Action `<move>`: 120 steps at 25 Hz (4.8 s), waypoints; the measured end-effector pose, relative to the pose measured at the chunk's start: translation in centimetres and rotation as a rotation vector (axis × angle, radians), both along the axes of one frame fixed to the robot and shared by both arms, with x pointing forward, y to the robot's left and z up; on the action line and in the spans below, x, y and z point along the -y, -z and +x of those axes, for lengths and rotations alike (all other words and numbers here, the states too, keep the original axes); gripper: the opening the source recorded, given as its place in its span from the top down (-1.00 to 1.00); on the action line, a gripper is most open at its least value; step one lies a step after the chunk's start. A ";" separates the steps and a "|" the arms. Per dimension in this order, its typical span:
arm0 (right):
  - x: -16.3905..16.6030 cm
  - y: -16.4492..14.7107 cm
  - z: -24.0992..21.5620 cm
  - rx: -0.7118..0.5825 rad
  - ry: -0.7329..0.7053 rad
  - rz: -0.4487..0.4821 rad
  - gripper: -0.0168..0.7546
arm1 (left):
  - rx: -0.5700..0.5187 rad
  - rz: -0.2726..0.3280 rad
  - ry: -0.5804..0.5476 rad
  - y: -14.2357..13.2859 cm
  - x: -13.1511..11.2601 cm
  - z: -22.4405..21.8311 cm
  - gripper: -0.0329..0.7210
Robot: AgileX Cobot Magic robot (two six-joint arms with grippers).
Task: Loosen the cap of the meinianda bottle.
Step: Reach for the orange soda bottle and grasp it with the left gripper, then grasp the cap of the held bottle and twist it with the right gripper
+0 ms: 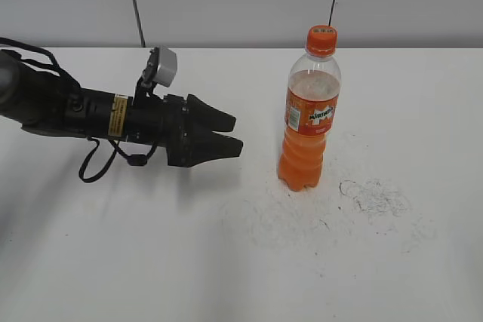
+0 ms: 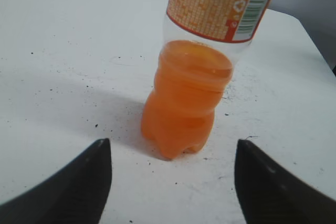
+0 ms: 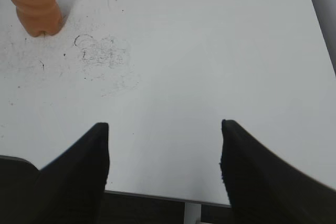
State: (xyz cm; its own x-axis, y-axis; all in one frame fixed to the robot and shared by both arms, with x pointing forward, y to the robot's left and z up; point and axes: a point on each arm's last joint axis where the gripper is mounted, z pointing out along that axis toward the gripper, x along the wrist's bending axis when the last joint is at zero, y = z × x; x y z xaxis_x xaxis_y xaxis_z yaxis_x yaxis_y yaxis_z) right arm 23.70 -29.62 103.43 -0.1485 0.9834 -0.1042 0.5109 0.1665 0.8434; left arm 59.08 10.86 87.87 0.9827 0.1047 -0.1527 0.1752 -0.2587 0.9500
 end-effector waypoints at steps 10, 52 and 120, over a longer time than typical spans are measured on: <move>0.0 0.0 0.0 0.000 0.000 0.000 -0.32 | -0.008 0.045 0.009 1.9 3.7 -0.3 -0.87; 0.0 0.0 0.0 0.001 0.000 0.000 -0.32 | 0.031 -0.001 0.051 4.7 11.3 0.5 -0.82; -15.4 -13.2 30.3 -0.572 -0.305 0.196 -0.32 | 0.104 -0.022 0.099 4.7 11.4 0.2 -0.56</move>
